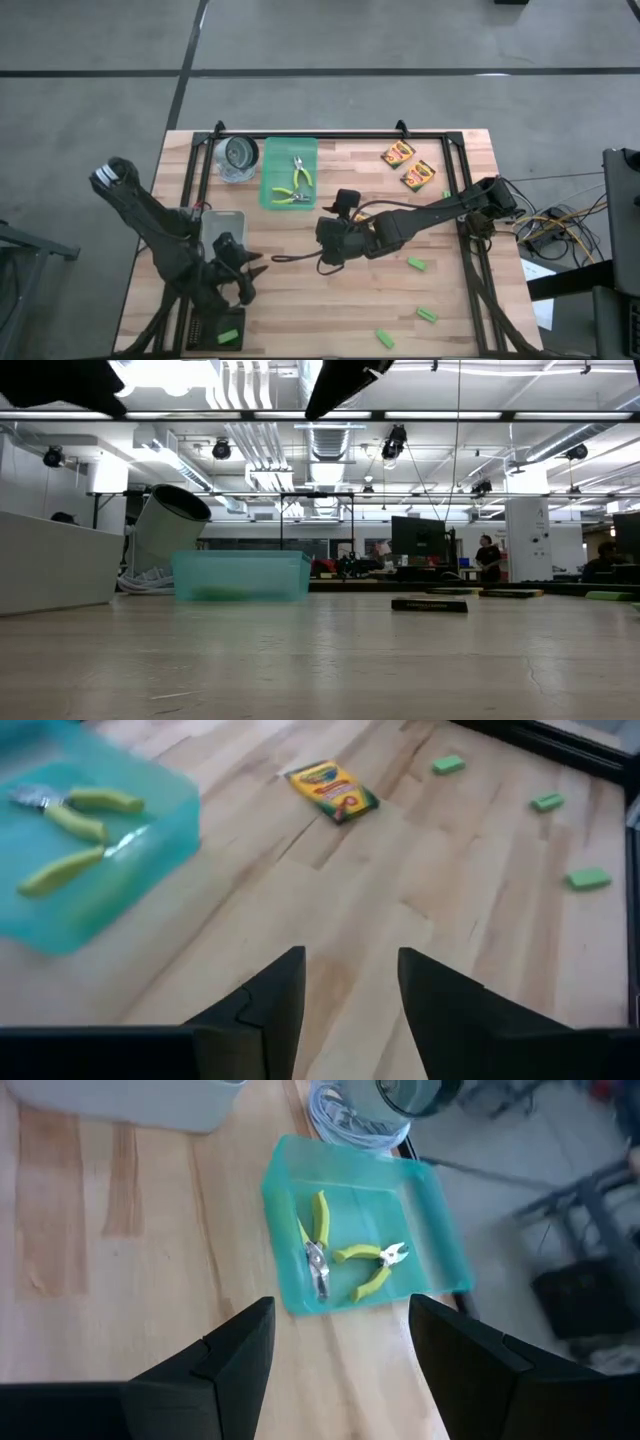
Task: Pick & Place School Supplies
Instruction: Put the green eraser into the black bin
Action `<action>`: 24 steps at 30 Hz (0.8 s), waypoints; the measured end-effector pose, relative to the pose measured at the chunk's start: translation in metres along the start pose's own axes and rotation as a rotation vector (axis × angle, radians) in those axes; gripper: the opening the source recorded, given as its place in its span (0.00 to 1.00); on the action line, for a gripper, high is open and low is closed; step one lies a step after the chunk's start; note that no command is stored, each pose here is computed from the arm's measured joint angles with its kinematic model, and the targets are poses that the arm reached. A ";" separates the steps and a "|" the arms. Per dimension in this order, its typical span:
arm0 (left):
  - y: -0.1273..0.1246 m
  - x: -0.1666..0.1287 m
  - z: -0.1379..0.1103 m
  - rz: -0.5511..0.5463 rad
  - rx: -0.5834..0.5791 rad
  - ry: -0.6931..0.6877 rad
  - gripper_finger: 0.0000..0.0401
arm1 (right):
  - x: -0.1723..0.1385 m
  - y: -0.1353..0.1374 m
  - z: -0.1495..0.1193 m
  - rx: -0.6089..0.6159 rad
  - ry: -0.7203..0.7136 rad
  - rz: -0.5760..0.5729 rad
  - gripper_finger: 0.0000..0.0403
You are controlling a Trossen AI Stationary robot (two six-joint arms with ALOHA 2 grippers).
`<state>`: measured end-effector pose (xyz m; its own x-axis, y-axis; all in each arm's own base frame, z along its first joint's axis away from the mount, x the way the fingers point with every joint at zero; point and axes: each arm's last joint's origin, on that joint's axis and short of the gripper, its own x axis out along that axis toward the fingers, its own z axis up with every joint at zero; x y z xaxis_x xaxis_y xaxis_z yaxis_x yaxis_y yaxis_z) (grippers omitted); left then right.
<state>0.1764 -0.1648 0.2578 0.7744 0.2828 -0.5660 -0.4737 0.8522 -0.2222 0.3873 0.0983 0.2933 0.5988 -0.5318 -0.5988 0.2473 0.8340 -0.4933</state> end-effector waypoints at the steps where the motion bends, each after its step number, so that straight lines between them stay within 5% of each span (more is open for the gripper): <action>1: 0.000 0.000 0.004 -0.013 0.016 -0.005 0.41 | 0.001 -0.001 0.000 -0.065 0.001 -0.006 0.56; 13: 0.001 0.003 0.053 -0.282 0.234 -0.015 0.41 | 0.003 -0.002 0.004 -0.879 -0.026 -0.005 0.56; 16: -0.001 0.002 0.061 -0.328 0.273 -0.055 0.41 | 0.003 0.000 0.005 -0.726 -0.068 0.088 0.56; 20: 0.001 0.002 0.064 -0.329 0.283 -0.069 0.41 | 0.001 0.005 0.007 -0.258 -0.069 0.253 0.56; 24: 0.001 0.004 0.064 -0.322 0.280 -0.066 0.41 | 0.002 0.005 0.008 0.061 -0.037 0.289 0.56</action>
<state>0.2057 -0.1347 0.3065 0.8937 0.0025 -0.4486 -0.0781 0.9856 -0.1501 0.3958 0.1024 0.2947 0.6780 -0.2662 -0.6852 0.1074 0.9580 -0.2660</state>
